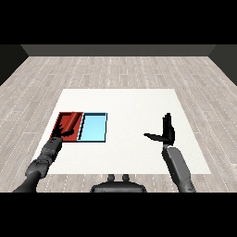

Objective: Pick the red can and put it in the red box

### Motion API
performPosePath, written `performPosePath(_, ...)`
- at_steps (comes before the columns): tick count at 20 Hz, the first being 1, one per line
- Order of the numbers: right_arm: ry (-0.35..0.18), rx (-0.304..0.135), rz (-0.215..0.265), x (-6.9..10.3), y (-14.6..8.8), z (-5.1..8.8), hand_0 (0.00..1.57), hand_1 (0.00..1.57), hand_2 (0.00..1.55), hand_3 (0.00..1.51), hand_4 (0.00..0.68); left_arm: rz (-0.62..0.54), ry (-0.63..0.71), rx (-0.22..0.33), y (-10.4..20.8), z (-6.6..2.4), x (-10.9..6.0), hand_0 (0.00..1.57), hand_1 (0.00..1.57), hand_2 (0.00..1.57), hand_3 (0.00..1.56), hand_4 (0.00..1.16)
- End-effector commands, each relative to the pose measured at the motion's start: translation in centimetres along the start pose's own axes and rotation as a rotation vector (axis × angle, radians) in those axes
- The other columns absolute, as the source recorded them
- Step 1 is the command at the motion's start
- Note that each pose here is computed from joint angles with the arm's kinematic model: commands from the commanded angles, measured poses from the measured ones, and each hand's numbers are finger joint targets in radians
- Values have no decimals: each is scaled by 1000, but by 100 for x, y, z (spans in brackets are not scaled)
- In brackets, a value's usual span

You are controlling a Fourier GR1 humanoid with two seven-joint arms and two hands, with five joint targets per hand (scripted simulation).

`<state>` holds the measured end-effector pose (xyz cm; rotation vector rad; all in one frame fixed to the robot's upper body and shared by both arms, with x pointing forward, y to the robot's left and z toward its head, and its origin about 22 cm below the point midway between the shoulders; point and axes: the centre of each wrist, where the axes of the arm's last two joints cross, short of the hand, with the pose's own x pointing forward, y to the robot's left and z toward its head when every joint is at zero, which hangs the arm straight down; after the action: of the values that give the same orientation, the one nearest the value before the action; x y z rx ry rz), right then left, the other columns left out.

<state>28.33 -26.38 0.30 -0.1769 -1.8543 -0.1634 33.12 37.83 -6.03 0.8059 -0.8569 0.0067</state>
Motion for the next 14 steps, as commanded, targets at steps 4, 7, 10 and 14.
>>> performPosePath(4, 1, -13, -36, 35, -72, 16, 0, 0, 0, 0, 0, -43, 11, -24, -9, -5, 99, 0, 0, 0, 0, 0)
performPosePath(7, -21, -9, -47, -17, -91, 56, 0, 0, 0, 0, 0, -47, -43, 21, 141, -41, -53, 0, 0, 0, 0, 0)
performPosePath(10, -53, 0, -64, 20, 43, 47, 0, 0, 0, 0, 0, 140, -204, 35, 92, -39, 271, 0, 0, 0, 0, 0)
performPosePath(14, -50, 43, -68, 87, 87, 82, 0, 0, 0, 0, 0, 258, -427, 19, 268, -78, 426, 1396, 1396, 1288, 0, 0)
